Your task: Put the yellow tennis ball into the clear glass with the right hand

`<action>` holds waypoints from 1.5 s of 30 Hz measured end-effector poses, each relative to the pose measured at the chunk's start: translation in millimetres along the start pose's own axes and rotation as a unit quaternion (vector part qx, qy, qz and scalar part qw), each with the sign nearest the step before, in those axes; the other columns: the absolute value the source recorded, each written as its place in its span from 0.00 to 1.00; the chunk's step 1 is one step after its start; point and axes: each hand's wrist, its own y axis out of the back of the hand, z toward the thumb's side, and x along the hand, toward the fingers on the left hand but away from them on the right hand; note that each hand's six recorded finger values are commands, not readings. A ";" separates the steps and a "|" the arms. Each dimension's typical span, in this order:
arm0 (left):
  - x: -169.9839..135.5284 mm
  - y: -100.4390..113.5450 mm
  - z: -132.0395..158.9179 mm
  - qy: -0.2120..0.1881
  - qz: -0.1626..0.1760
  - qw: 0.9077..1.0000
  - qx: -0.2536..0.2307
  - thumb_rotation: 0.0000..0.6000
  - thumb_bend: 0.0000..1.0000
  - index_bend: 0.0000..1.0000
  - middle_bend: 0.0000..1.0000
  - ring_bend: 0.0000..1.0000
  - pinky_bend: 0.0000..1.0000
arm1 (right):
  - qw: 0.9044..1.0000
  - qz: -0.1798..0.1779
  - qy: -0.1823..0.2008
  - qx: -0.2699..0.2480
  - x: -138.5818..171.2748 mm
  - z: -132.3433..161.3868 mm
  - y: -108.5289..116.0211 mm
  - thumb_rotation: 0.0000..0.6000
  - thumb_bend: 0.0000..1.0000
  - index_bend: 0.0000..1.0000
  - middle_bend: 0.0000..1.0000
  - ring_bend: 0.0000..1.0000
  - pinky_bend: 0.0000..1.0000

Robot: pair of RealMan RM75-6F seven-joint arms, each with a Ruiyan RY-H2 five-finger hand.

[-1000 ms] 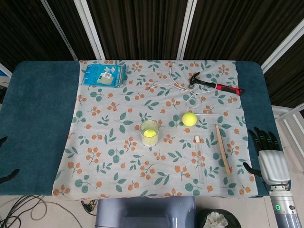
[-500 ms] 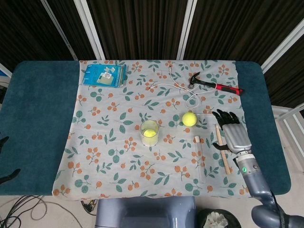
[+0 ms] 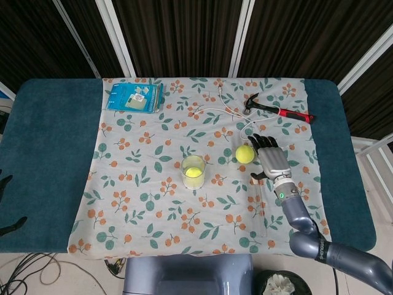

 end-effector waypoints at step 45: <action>2.6 1.8 -4.5 0.007 0.000 1.000 -0.006 1.00 0.02 0.13 0.00 0.00 0.00 | 1.000 0.010 -0.026 0.012 -55.4 16.1 -25.6 1.00 0.36 0.49 0.41 0.50 0.63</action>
